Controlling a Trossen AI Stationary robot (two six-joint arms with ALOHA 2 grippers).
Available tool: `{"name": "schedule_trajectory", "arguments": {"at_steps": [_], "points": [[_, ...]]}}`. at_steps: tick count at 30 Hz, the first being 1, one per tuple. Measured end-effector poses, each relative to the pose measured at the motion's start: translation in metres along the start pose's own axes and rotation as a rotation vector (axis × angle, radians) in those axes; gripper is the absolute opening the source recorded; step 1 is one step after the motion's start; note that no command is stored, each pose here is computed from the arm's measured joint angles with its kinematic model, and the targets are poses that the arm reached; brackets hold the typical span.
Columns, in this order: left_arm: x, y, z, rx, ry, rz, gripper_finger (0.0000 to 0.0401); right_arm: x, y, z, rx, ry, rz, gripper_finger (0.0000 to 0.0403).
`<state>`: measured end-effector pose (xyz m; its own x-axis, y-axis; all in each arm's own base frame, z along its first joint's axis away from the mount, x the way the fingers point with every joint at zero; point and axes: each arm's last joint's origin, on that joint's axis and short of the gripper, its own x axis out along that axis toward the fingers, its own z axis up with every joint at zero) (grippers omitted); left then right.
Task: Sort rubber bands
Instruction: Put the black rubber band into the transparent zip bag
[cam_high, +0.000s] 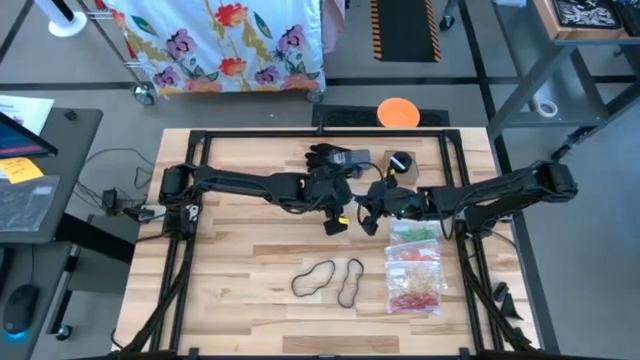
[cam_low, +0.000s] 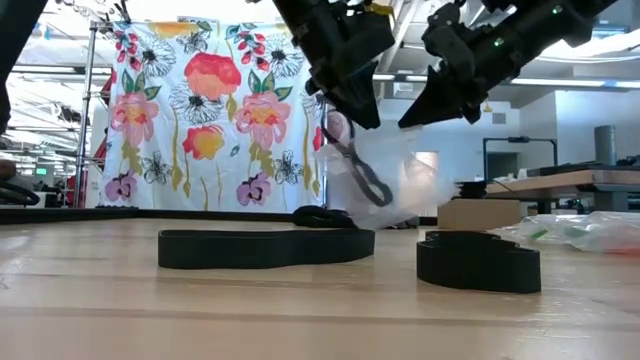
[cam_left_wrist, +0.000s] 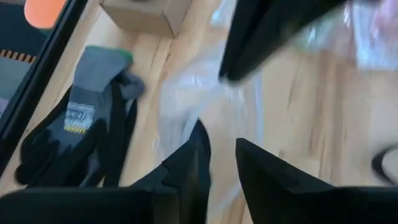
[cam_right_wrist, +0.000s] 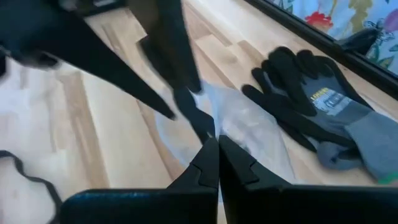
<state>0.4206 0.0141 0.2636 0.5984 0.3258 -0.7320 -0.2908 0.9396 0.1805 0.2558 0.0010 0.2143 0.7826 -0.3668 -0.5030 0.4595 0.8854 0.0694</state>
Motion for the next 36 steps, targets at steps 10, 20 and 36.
{"name": "schedule_trajectory", "arguments": {"at_steps": [10,20,36], "points": [[-0.094,0.001,0.024,0.118,-0.174,0.047,0.0104,-0.044,-0.032,-0.001,0.053,-0.053,-0.024,0.0],[-0.129,-0.035,-0.025,0.124,-0.314,-0.088,0.0095,-0.084,-0.042,-0.012,0.124,-0.143,0.188,0.0],[0.003,-0.093,-0.129,-0.03,0.088,-0.353,0.0095,-0.088,-0.041,-0.009,0.104,-0.155,0.169,0.0]]}}
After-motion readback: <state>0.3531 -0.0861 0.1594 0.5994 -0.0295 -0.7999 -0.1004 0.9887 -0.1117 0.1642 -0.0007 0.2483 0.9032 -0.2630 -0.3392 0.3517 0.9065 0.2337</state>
